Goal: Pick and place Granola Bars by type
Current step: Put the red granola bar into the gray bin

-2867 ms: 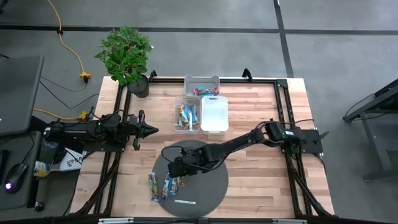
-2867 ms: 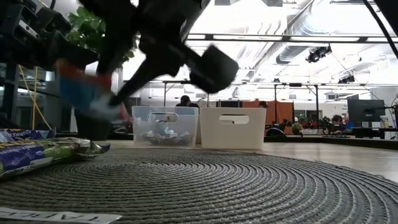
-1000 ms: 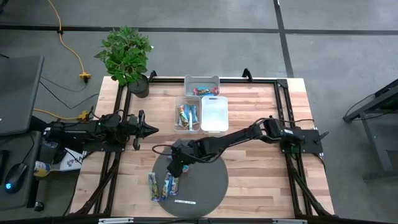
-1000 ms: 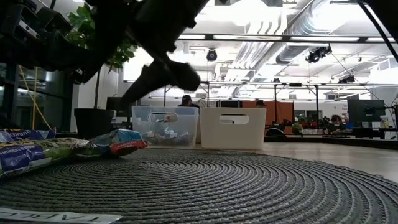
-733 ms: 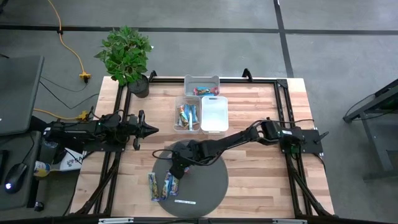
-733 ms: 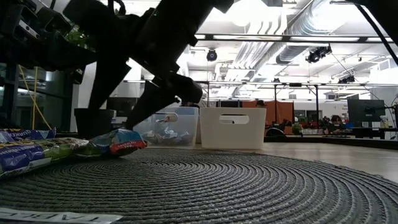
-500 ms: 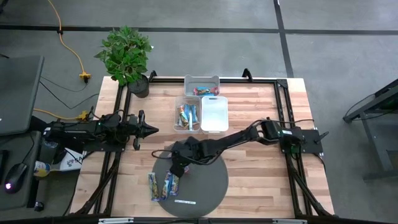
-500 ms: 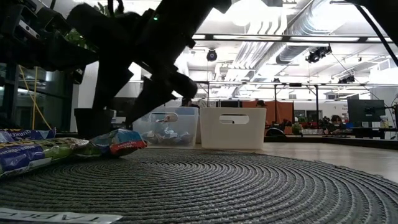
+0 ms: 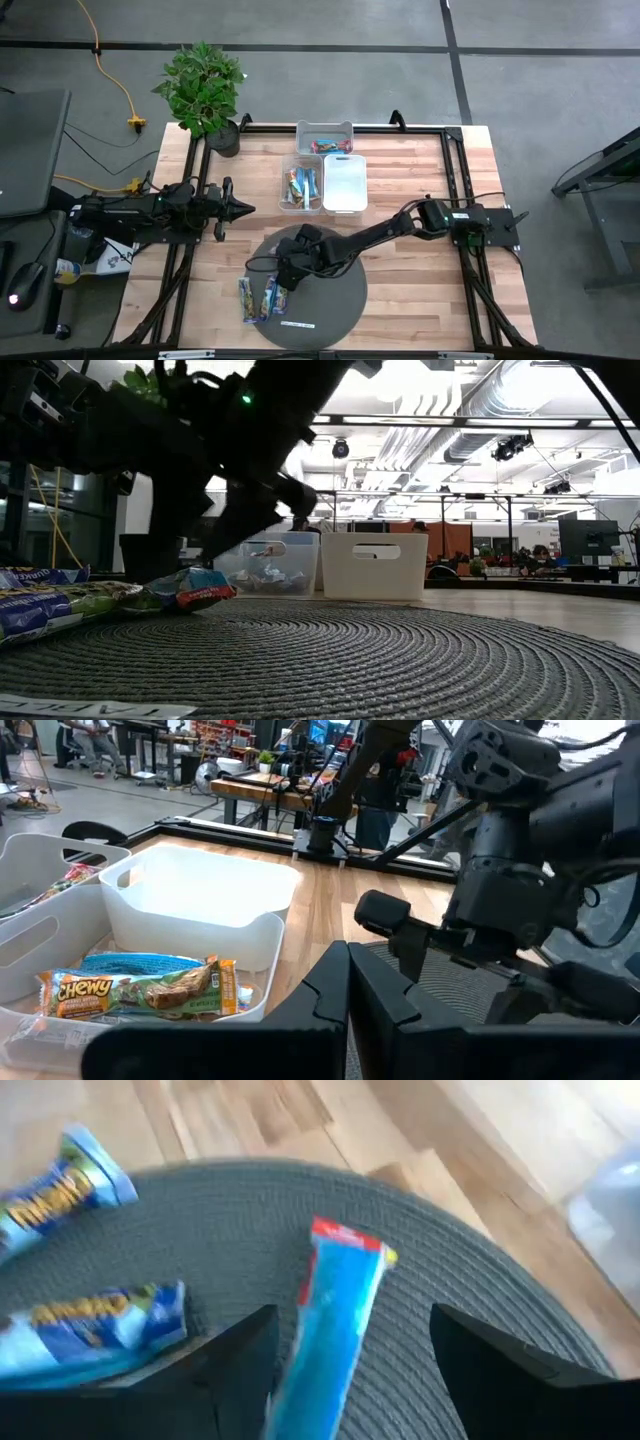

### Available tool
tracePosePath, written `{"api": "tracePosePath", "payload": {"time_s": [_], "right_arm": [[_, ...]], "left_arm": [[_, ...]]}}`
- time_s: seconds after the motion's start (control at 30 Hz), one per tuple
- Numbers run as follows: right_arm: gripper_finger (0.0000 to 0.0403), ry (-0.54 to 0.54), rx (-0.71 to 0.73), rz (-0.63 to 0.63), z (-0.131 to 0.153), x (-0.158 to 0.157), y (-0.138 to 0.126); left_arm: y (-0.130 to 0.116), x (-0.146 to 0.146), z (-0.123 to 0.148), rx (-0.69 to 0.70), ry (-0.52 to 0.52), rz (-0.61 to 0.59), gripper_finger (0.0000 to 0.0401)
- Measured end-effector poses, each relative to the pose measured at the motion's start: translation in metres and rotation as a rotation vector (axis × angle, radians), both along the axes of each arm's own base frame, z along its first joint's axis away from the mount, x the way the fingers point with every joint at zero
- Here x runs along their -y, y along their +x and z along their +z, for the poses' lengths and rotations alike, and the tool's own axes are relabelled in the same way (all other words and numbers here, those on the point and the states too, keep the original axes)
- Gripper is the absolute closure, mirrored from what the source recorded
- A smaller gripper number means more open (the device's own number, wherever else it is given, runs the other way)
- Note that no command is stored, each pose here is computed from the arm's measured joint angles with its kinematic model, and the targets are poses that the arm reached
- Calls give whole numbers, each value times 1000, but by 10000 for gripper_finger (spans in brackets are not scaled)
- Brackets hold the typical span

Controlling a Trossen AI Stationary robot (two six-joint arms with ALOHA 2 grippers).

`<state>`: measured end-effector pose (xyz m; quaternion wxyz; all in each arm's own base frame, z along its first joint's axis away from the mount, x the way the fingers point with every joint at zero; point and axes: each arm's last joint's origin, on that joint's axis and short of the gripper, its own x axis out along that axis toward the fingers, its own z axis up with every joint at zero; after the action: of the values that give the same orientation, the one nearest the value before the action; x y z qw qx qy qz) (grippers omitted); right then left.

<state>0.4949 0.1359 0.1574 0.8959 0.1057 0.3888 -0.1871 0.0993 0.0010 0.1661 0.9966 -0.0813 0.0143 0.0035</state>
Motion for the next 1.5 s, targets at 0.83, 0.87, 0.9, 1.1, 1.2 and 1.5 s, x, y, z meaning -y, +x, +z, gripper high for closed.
{"api": "tracePosePath", "payload": {"time_s": [0.83,0.87,0.9,1.1,1.2,1.5], "right_arm": [[160,57,20,-25,-38,-5,9],[164,63,29,-26,-39,-6,11],[169,61,28,-27,-40,-6,11],[223,109,31,-43,-44,-6,12],[255,105,31,-52,-45,-6,12],[324,132,25,-34,-45,-7,12]], "left_arm": [[0,0,0,-2,0,0,401],[0,0,0,-1,0,0,401],[0,0,0,-1,0,0,401],[0,0,0,0,0,0,401],[0,0,0,0,0,0,401],[0,0,0,0,0,0,401]]}}
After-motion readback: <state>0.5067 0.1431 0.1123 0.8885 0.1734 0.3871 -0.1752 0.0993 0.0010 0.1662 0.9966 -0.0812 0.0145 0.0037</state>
